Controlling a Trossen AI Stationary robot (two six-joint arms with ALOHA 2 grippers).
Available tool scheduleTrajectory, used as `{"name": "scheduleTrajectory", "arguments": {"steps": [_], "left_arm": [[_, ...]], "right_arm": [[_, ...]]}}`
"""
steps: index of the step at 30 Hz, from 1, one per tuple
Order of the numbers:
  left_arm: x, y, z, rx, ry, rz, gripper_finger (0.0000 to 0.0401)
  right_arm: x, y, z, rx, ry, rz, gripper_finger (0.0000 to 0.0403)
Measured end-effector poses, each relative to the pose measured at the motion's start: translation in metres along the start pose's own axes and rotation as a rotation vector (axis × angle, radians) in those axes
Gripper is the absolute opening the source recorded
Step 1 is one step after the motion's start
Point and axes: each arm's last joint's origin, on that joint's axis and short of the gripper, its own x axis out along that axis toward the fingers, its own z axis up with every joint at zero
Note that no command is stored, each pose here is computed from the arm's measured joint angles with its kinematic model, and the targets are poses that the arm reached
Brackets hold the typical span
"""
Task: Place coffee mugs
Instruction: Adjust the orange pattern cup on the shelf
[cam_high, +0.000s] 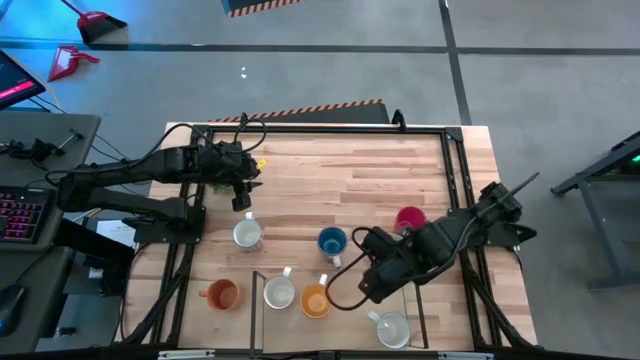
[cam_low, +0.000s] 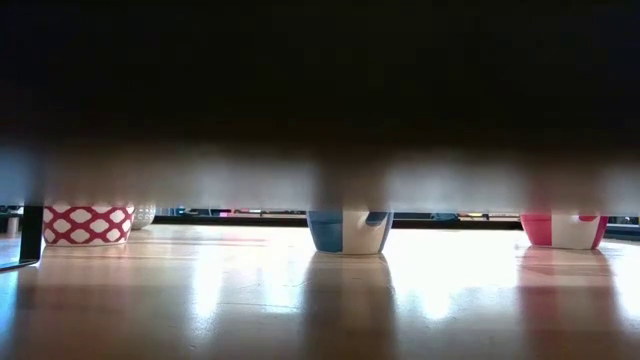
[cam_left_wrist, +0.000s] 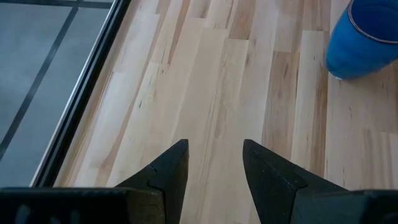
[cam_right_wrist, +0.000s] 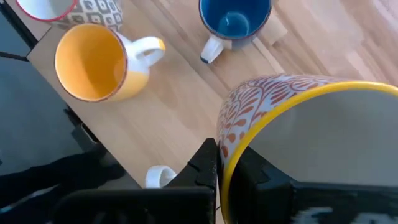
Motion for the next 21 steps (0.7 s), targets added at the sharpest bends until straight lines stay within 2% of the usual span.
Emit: {"name": "scheduleTrajectory", "arguments": {"steps": [3, 6, 8, 11, 16, 21], "left_arm": [[0.000, 0.000, 0.000, 0.000, 0.000, 0.000, 0.0142], [0.000, 0.000, 0.000, -0.001, 0.000, 0.000, 0.0142], [0.000, 0.000, 0.000, -0.002, 0.000, 0.000, 0.0142], [0.000, 0.000, 0.000, -0.001, 0.000, 0.001, 0.0142], [0.000, 0.000, 0.000, 0.000, 0.000, 0.004, 0.0142], [0.000, 0.000, 0.000, 0.000, 0.000, 0.012, 0.0142]], "right_arm": [[0.005, -0.001, 0.000, 0.027, -0.004, -0.017, 0.0000], [0.027, -0.006, -0.005, 0.038, 0.039, -0.108, 0.0000], [0.039, -0.010, -0.010, 0.041, 0.088, -0.130, 0.0000], [0.043, -0.017, -0.014, 0.049, 0.100, -0.088, 0.0000], [0.048, -0.023, -0.017, 0.087, 0.044, 0.068, 0.0000], [0.058, -0.029, -0.022, 0.135, 0.044, 0.108, 0.0000]]}}
